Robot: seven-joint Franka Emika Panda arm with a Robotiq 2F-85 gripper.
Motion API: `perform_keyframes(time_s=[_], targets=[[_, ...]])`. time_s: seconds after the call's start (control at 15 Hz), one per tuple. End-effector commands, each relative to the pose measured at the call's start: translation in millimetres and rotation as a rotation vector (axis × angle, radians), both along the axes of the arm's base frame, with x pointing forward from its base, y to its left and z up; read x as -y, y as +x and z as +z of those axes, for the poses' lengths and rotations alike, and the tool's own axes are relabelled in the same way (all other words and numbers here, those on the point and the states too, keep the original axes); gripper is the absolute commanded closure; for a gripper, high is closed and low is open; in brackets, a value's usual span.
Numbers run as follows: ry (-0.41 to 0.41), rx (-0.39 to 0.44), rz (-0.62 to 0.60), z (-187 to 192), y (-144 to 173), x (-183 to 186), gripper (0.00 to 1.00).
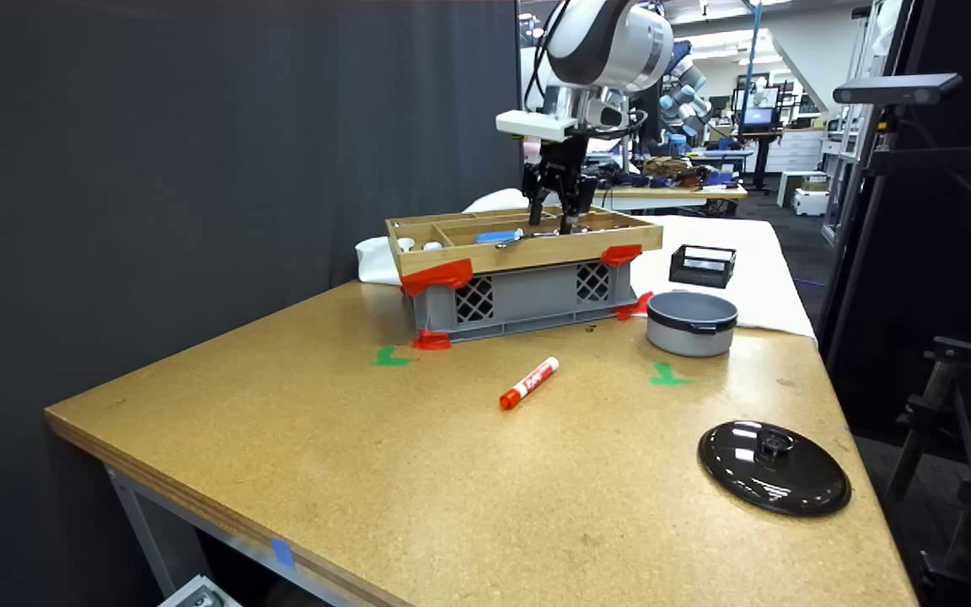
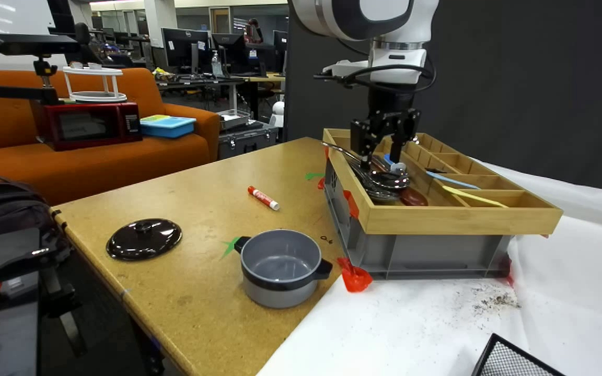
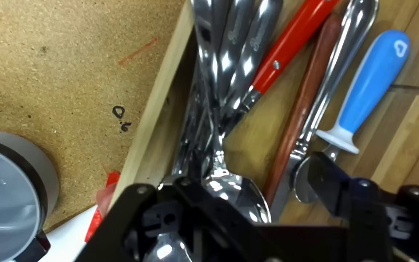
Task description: Remove the spoon from the crate and put it on the table
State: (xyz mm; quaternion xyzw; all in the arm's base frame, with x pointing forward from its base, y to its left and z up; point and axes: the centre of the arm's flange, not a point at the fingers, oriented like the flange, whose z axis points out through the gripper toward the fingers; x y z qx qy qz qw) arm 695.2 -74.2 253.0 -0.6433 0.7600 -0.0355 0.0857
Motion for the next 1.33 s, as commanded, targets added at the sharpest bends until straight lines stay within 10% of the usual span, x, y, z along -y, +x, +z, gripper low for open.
perform_keyframes(time_s=[0.0, 0.67, 1.27], targets=[[0.016, -0.023, 0.021, -2.3, -16.0, -13.3, 0.24], [0.023, -0.030, 0.024, -0.5, -24.2, -24.2, 0.98], [0.019, -0.038, -0.076, 32.9, -16.3, -18.5, 0.98]])
